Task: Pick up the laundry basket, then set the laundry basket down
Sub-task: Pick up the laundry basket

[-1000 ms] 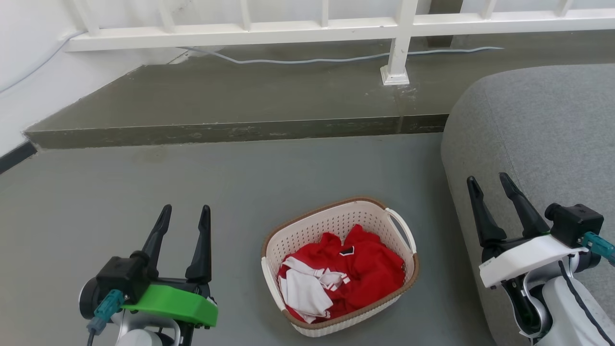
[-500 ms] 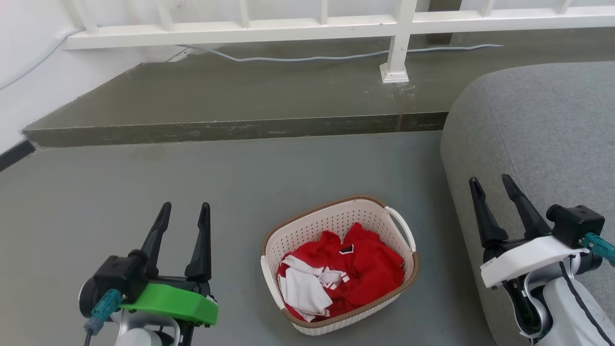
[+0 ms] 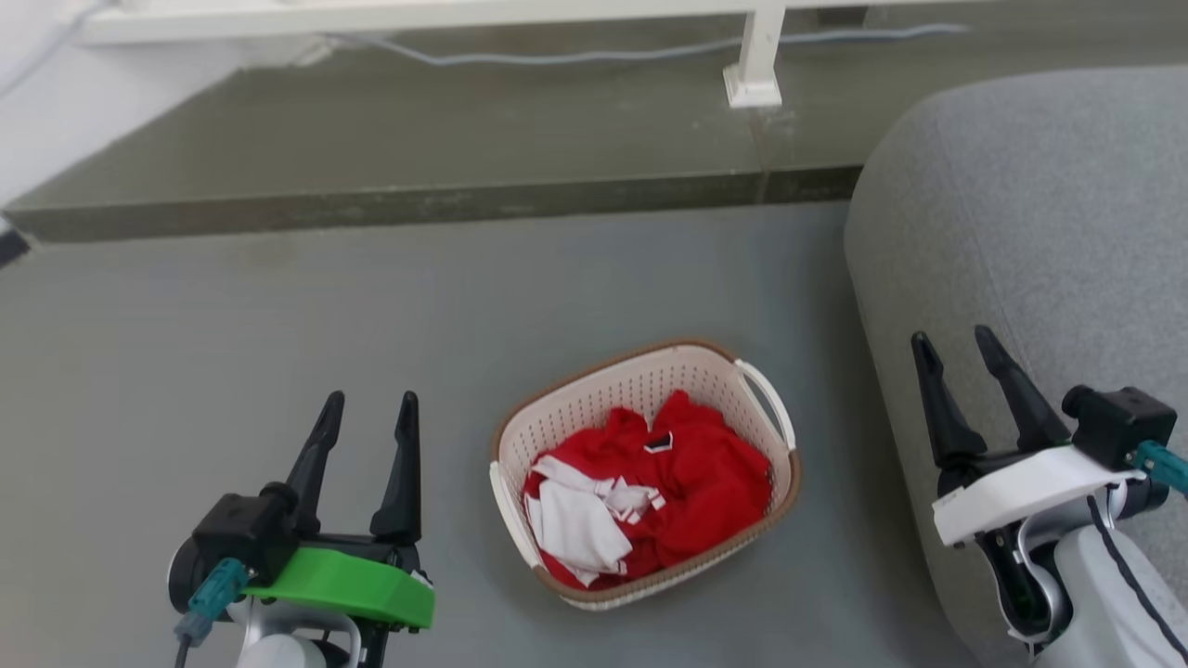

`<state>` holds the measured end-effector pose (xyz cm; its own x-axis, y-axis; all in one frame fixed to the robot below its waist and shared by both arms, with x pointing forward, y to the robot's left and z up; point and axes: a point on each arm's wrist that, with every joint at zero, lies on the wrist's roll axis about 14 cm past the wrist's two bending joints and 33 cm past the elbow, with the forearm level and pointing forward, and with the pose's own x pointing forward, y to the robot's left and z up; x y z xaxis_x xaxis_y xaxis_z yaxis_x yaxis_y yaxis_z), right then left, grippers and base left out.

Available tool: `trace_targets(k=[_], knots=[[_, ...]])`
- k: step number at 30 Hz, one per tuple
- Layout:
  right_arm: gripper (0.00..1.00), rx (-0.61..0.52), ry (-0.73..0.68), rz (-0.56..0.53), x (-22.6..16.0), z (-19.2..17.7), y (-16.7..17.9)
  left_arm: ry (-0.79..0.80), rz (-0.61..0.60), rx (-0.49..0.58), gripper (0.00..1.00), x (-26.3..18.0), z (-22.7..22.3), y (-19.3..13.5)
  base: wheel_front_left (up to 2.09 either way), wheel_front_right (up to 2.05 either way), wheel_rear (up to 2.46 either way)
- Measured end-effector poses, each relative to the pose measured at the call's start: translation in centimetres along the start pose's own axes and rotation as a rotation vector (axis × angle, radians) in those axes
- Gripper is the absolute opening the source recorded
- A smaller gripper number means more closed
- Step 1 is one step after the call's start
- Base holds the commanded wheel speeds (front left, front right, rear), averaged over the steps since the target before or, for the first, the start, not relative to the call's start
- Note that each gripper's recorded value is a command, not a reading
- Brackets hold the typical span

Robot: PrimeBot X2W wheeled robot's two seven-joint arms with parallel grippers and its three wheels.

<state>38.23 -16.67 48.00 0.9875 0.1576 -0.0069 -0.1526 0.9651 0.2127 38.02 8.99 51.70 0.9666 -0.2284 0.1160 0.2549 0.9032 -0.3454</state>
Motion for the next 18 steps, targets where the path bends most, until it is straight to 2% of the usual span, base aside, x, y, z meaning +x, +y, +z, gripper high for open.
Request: trace_targets(k=[18], knots=[[1.00,0.011,0.052,-0.041,3.3,-2.0,-2.8,0.123,-0.010,-0.063,1.00,4.5,-5.4,0.1,0.00,0.00,0.00]])
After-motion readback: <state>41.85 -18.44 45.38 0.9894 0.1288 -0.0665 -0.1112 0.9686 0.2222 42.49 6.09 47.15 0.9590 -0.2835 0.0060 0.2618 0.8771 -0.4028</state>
